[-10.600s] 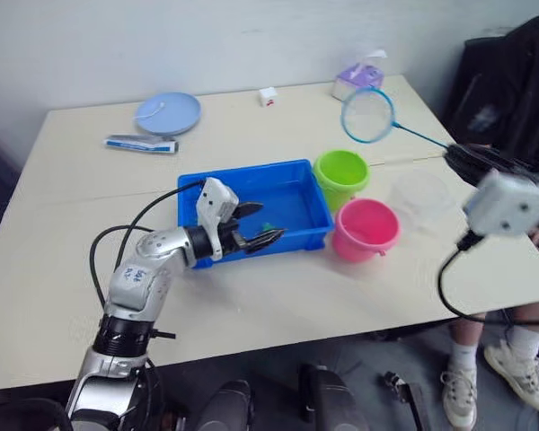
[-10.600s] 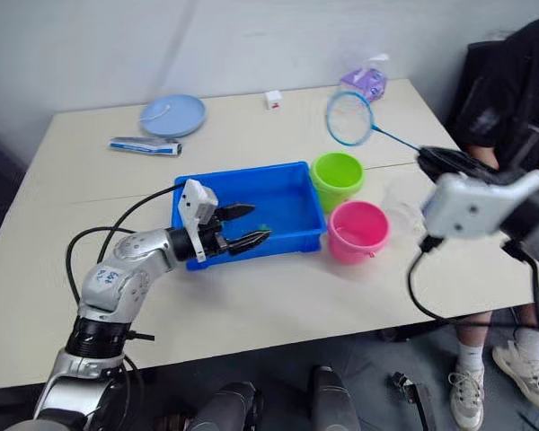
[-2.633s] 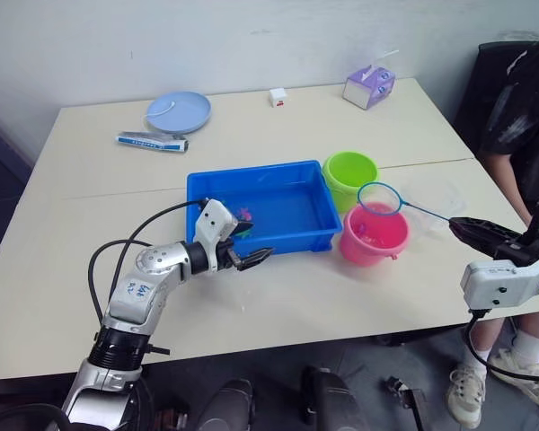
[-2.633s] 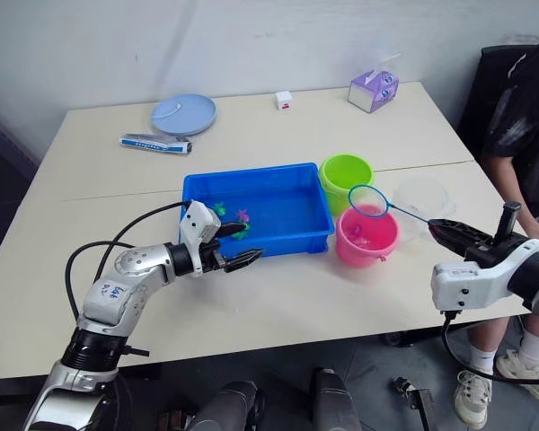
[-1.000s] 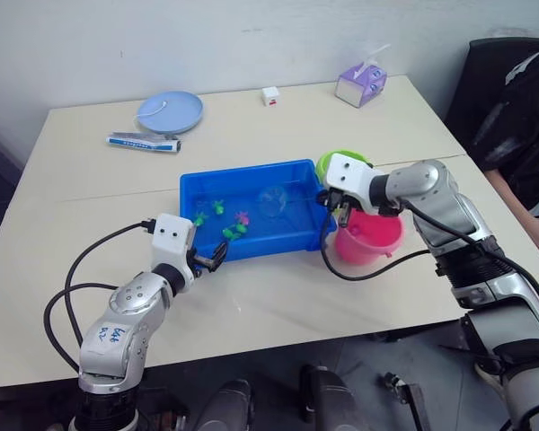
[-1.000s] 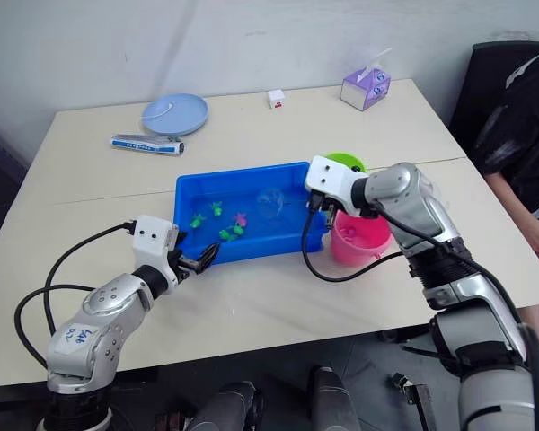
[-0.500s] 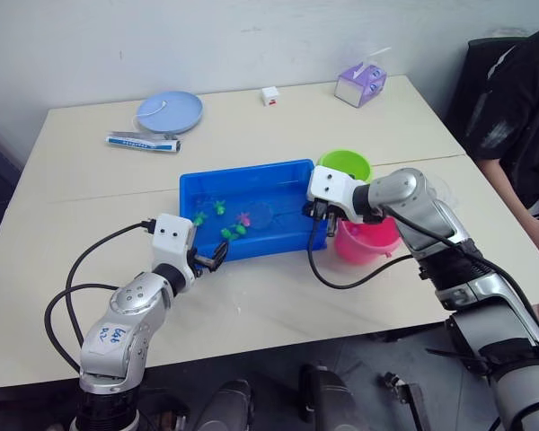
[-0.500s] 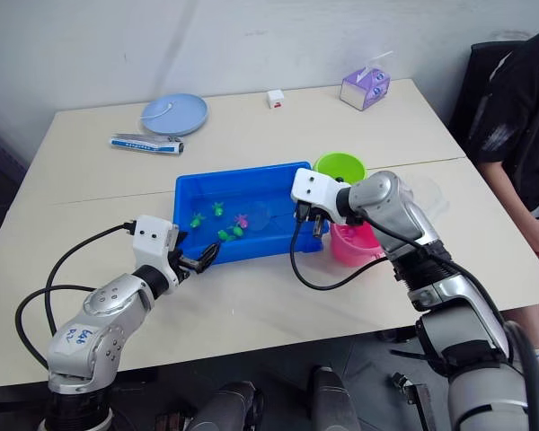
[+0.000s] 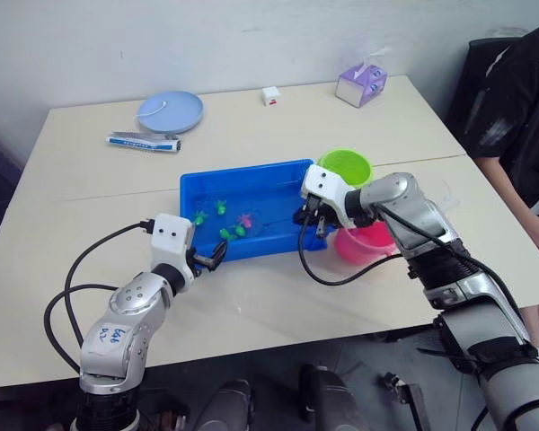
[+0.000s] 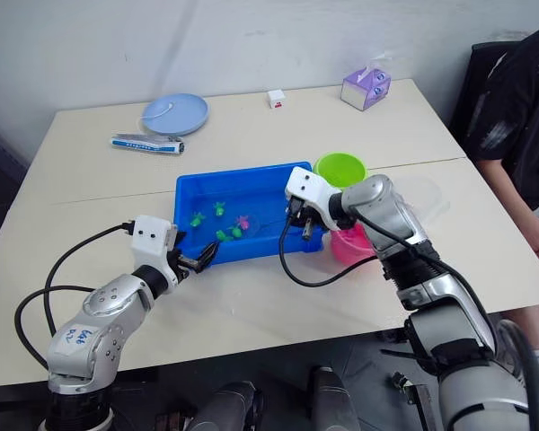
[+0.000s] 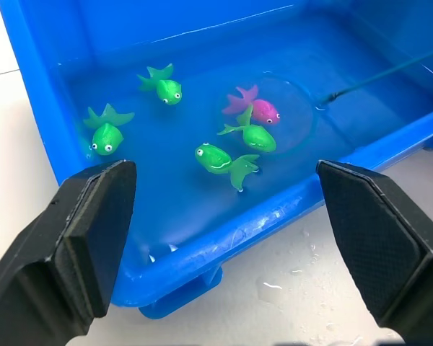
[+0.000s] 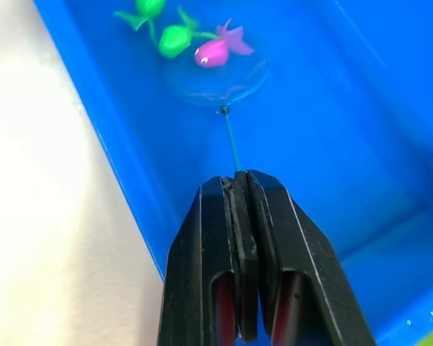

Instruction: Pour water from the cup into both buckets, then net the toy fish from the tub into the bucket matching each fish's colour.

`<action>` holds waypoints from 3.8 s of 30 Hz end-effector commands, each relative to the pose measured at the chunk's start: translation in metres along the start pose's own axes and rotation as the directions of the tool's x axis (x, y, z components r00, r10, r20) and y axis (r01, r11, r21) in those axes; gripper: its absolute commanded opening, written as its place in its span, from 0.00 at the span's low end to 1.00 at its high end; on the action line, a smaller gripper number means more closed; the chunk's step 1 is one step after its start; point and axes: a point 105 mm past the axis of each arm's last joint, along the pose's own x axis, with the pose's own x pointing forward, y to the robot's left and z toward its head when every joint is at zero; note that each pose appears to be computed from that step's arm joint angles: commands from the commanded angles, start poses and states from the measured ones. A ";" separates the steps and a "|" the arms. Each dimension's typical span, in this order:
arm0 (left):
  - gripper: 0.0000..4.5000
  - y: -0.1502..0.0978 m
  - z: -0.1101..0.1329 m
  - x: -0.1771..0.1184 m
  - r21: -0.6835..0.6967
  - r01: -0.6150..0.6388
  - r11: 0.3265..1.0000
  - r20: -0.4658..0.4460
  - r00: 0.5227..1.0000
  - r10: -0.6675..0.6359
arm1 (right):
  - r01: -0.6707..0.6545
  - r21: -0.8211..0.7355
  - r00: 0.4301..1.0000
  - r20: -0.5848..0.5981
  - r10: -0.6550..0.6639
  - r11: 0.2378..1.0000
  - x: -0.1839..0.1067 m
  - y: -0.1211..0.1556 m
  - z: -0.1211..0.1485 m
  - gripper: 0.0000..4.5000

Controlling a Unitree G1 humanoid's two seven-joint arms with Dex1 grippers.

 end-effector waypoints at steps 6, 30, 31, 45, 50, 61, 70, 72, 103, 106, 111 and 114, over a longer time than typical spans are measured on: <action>0.95 -0.002 0.012 -0.003 0.024 0.009 1.000 0.044 0.999 -0.010 | 0.059 -0.019 0.998 0.021 -0.059 0.998 -0.019 -0.013 0.007 0.17; 0.95 -0.007 0.016 0.002 0.043 0.053 0.998 0.048 0.997 -0.055 | 0.033 0.262 0.996 0.075 -0.055 0.965 -0.047 -0.019 0.022 0.17; 0.95 -0.007 0.017 0.002 0.045 0.056 0.997 0.049 0.997 -0.059 | 0.037 0.265 0.995 0.076 -0.059 0.964 -0.049 -0.019 0.022 0.17; 0.95 -0.010 0.019 0.007 0.051 0.078 0.996 0.048 0.996 -0.080 | 0.132 0.109 0.991 -0.013 -0.131 0.985 -0.044 -0.021 -0.011 0.17; 0.95 -0.011 0.019 0.007 0.050 0.079 0.996 0.049 0.995 -0.081 | 0.131 0.079 0.991 -0.025 -0.129 0.988 -0.035 -0.020 -0.015 0.17; 0.95 -0.012 0.019 0.006 0.041 0.066 0.997 0.052 0.996 -0.069 | 0.076 0.058 0.997 -0.006 -0.076 0.995 -0.023 -0.009 -0.007 0.17; 0.95 -0.013 0.018 0.005 0.033 0.058 0.998 0.053 0.997 -0.060 | 0.049 0.066 0.999 0.003 -0.050 0.997 -0.015 -0.002 -0.006 0.17; 0.95 -0.013 0.017 0.004 0.031 0.056 0.998 0.053 0.997 -0.058 | 0.042 0.070 0.999 0.007 -0.042 0.997 -0.013 -0.001 -0.005 0.17; 0.95 -0.018 0.019 0.006 0.059 0.127 0.990 0.058 0.990 -0.131 | 0.070 0.247 0.977 0.180 -0.117 0.966 -0.064 -0.009 0.042 0.17; 0.95 -0.025 0.024 0.008 0.078 0.183 0.980 0.072 0.979 -0.189 | 0.059 0.242 0.967 0.226 -0.115 0.968 -0.087 0.001 0.051 0.17; 0.95 -0.026 0.028 0.009 0.127 0.236 0.964 0.072 0.967 -0.246 | 0.044 0.252 0.958 0.265 -0.113 0.967 -0.109 0.020 0.056 0.17; 0.95 -0.026 0.031 0.012 0.152 0.263 0.953 0.066 0.959 -0.276 | 0.071 0.269 0.945 0.289 -0.151 0.961 -0.123 0.025 0.059 0.17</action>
